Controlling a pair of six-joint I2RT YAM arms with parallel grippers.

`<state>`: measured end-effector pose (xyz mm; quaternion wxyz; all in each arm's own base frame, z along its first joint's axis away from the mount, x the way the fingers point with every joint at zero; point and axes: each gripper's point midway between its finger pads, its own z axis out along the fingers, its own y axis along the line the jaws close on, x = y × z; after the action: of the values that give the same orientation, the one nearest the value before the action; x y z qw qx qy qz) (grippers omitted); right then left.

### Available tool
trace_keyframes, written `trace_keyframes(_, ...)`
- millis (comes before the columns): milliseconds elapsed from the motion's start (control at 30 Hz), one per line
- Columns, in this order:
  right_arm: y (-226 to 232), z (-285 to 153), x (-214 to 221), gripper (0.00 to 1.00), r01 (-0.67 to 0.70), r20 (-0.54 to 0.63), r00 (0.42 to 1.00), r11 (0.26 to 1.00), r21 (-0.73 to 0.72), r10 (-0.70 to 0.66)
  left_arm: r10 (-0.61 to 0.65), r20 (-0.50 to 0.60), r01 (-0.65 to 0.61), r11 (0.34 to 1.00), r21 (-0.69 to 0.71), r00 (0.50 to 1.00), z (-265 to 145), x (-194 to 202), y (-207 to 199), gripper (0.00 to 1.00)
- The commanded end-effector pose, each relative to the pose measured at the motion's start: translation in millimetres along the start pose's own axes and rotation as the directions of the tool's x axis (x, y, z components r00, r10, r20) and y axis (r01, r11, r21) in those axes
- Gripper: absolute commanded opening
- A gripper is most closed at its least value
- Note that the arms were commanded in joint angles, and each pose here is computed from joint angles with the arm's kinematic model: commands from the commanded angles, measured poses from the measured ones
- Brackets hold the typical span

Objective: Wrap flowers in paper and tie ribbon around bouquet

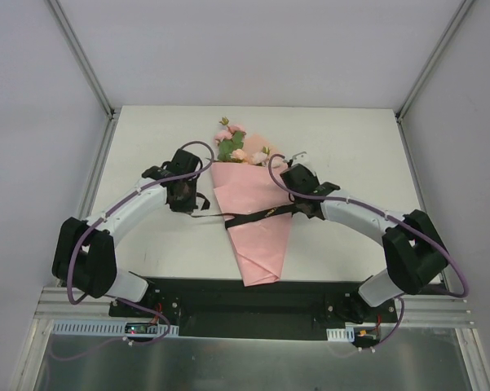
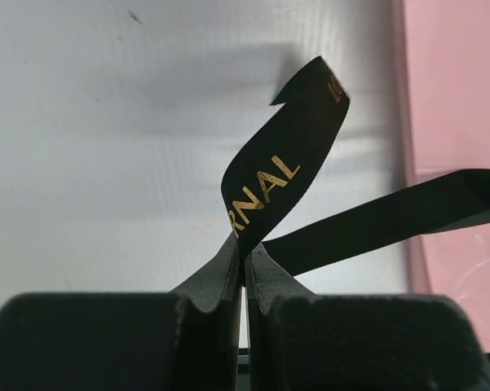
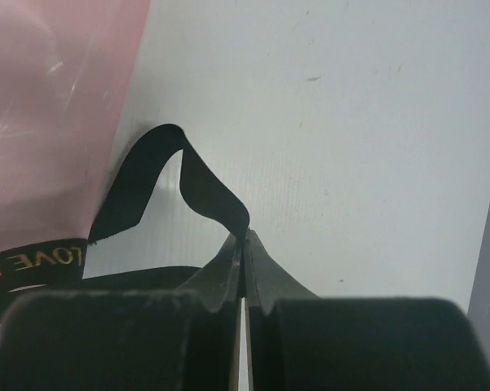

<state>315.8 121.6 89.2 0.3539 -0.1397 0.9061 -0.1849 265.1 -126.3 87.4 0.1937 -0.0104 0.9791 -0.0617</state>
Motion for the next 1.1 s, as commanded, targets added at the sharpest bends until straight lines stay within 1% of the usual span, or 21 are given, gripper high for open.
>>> trace_keyframes(0,-19.4,-2.7,-47.6,0.01,0.027,0.201,0.979,0.998,0.051,-0.037,0.155,-0.011,-0.154,0.970,-0.190,0.988,-4.6,-2.4,36.8,0.00)
trace_keyframes(33,-21.5,0.6,-45.7,0.01,0.051,0.193,0.979,0.996,0.067,-0.063,0.168,-0.017,-0.167,0.962,-0.217,0.986,-4.4,-2.9,42.0,0.00)
trace_keyframes(133,-32.2,7.8,-43.7,0.00,0.043,0.178,0.982,0.995,0.090,-0.059,0.147,-0.049,-0.154,0.954,-0.258,0.988,-0.2,-3.4,46.0,0.00)
trace_keyframes(200,-46.9,15.5,-38.0,0.00,-0.002,0.153,0.988,0.991,0.136,-0.019,0.124,-0.068,-0.139,0.948,-0.287,0.990,2.8,-0.4,50.4,0.00)
trace_keyframes(267,-59.8,24.7,-27.4,0.00,-0.066,0.083,0.995,0.980,0.186,0.051,0.077,-0.099,-0.106,0.935,-0.338,0.992,5.1,6.2,59.5,0.00)
trace_keyframes(333,-72.2,27.0,-11.3,0.00,-0.083,0.016,0.997,0.965,0.250,0.082,-0.064,-0.113,0.016,0.925,-0.380,0.992,7.3,14.1,74.4,0.00)
trace_keyframes(367,-73.9,30.9,-4.2,0.00,-0.143,0.001,0.989,0.955,0.260,0.148,-0.141,-0.127,0.088,0.932,-0.351,0.982,9.3,18.4,76.8,0.00)
trace_keyframes(400,-69.8,31.3,-1.1,0.00,-0.159,-0.013,0.986,0.960,0.233,0.166,-0.262,-0.105,0.206,0.904,-0.375,0.959,9.0,18.1,94.2,0.00)
trace_keyframes(467,-68.7,26.4,8.7,0.00,-0.190,-0.036,0.979,0.955,0.227,0.203,-0.333,-0.076,0.277,0.873,-0.402,0.940,5.4,18.4,111.5,0.00)
trace_keyframes(500,-69.9,24.8,12.3,0.00,-0.188,-0.044,0.978,0.956,0.224,0.203,-0.372,-0.055,0.310,0.838,-0.449,0.926,0.9,18.7,128.7,0.00)
trace_keyframes(600,-74.7,23.5,17.7,0.00,-0.236,-0.070,0.964,0.947,0.216,0.256,-0.429,-0.046,0.349,0.788,-0.507,0.902,-6.1,22.6,150.1,0.00)
trace_keyframes(633,-76.4,24.6,18.1,0.00,-0.247,-0.074,0.961,0.946,0.212,0.267,-0.464,-0.041,0.378,0.766,-0.520,0.885,-6.9,26.7,160.3,0.00)
trace_keyframes(667,-83.2,28.9,20.4,0.01,-0.274,-0.087,0.951,0.937,0.217,0.298,-0.477,-0.041,0.388,0.760,-0.521,0.878,-7.1,29.0,162.6,0.00)
trace_keyframes(733,-74.9,37.1,22.5,0.00,-0.360,-0.125,0.918,0.923,0.135,0.376,-0.536,-0.023,0.438,0.713,-0.547,0.844,-10.5,37.0,180.8,0.00)
trace_keyframes(767,-82.5,43.5,27.6,0.00,-0.412,-0.143,0.892,0.902,0.130,0.428,-0.547,-0.007,0.453,0.700,-0.552,0.837,-13.1,38.3,185.9,0.00)
trace_keyframes(800,-73.5,47.0,27.2,0.00,-0.461,-0.171,0.869,0.885,0.061,0.464,-0.562,0.005,0.468,0.683,-0.561,0.827,-14.9,40.5,190.9,0.00)
trace_keyframes(833,-73.2,51.0,24.0,0.01,-0.514,-0.170,0.841,0.857,0.043,0.513,-0.581,0.010,0.485,0.668,-0.564,0.813,-14.7,45.5,196.6,0.00)
trace_keyframes(900,-76.7,57.8,24.8,0.00,-0.580,-0.194,0.797,0.814,0.017,0.572,-0.631,0.041,0.538,0.626,-0.565,0.775,-19.9,51.2,211.2,0.00)
trace_keyframes(967,-86.6,65.1,26.0,0.00,-0.666,-0.191,0.728,0.745,0.031,0.659,-0.656,0.066,0.570,0.596,-0.566,0.752,-22.5,54.5,219.2,0.00)
trace_keyframes(1033,-91.6,71.6,27.1,0.00,-0.734,-0.186,0.663,0.679,0.026,0.725,-0.660,0.072,0.575,0.591,-0.566,0.748,-22.6,55.3,221.3,0.00)
trace_keyframes(1067,-97.9,77.5,33.3,0.00,-0.773,-0.191,0.615,0.633,0.042,0.765,-0.661,0.084,0.580,0.582,-0.570,0.745,-24.1,54.2,224.2,0.00)
